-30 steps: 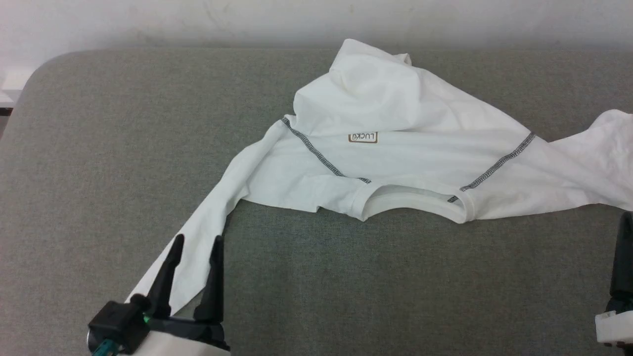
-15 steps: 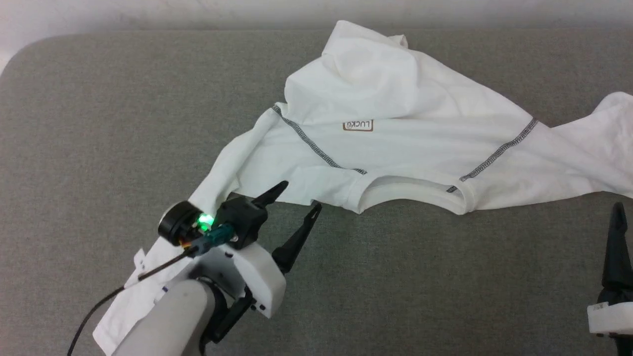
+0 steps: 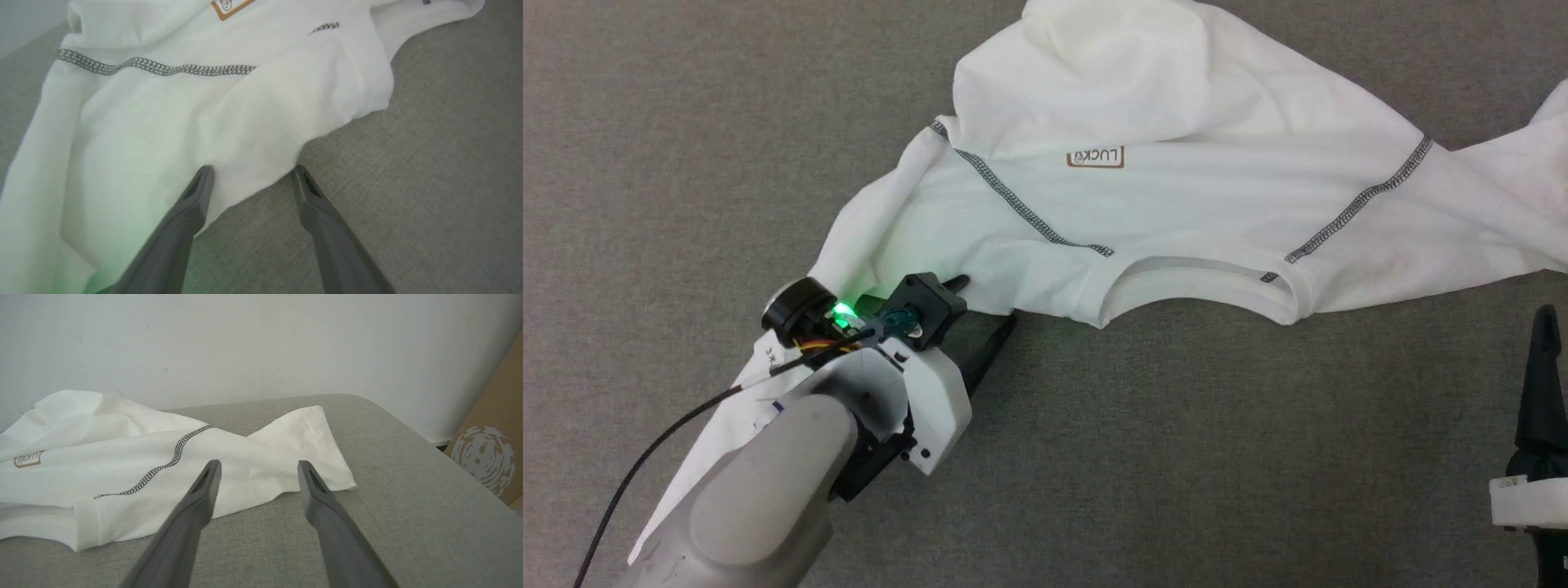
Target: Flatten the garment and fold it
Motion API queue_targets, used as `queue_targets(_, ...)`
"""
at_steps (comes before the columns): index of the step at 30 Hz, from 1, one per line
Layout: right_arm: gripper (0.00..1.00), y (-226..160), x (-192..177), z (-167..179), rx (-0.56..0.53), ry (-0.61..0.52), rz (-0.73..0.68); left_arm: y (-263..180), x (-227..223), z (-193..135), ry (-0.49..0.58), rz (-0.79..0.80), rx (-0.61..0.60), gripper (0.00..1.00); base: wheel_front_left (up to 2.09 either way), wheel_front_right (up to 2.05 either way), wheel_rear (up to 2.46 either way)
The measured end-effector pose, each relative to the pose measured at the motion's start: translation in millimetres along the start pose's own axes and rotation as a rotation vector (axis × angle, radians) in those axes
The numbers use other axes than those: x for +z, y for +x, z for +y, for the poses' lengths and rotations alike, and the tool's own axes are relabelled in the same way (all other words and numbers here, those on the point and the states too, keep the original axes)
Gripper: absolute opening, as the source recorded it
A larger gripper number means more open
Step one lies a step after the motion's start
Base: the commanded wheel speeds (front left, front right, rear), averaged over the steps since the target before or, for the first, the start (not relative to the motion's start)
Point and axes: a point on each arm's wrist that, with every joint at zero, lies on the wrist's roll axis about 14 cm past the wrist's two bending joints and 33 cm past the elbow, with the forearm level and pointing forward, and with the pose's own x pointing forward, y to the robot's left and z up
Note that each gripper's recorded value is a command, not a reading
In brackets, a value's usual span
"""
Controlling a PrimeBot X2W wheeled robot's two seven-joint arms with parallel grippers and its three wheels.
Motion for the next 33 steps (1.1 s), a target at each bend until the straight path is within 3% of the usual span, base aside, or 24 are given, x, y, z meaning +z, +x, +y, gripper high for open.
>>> queue_targets(9, 1.00, 9, -13, 0, -0.007, 0.000, 0.025, 23, -6, 5, 0.019, 0.018, -0.024, 1.00, 0.00, 0.00, 0.00)
queue_targets(10, 1.00, 10, -13, 0, -0.006, 0.001, 0.025, 24, -6, 5, 0.015, 0.016, -0.024, 0.21, 0.00, 0.00, 0.00)
queue_targets(11, 1.00, 11, -13, 1, -0.004, 0.002, 0.023, 25, -5, 5, 0.005, 0.005, -0.023, 0.00, 0.00, 0.00, 0.00)
queue_targets(17, 1.00, 13, -10, 7, 0.012, 0.011, 0.012, 19, 3, 14, -0.118, -0.086, 0.029, 0.00, 0.00, 0.00, 0.00)
queue_targets(25, 1.00, 11, -3, 19, 0.048, 0.031, 0.024, -22, 5, 24, -0.322, -0.221, 0.158, 0.00, 0.00, 0.00, 0.00)
queue_targets(33, 1.00, 6, -38, 28, 0.070, 0.073, 0.226, -55, -6, 21, -0.399, -0.247, 0.229, 0.00, 0.00, 0.00, 0.00)
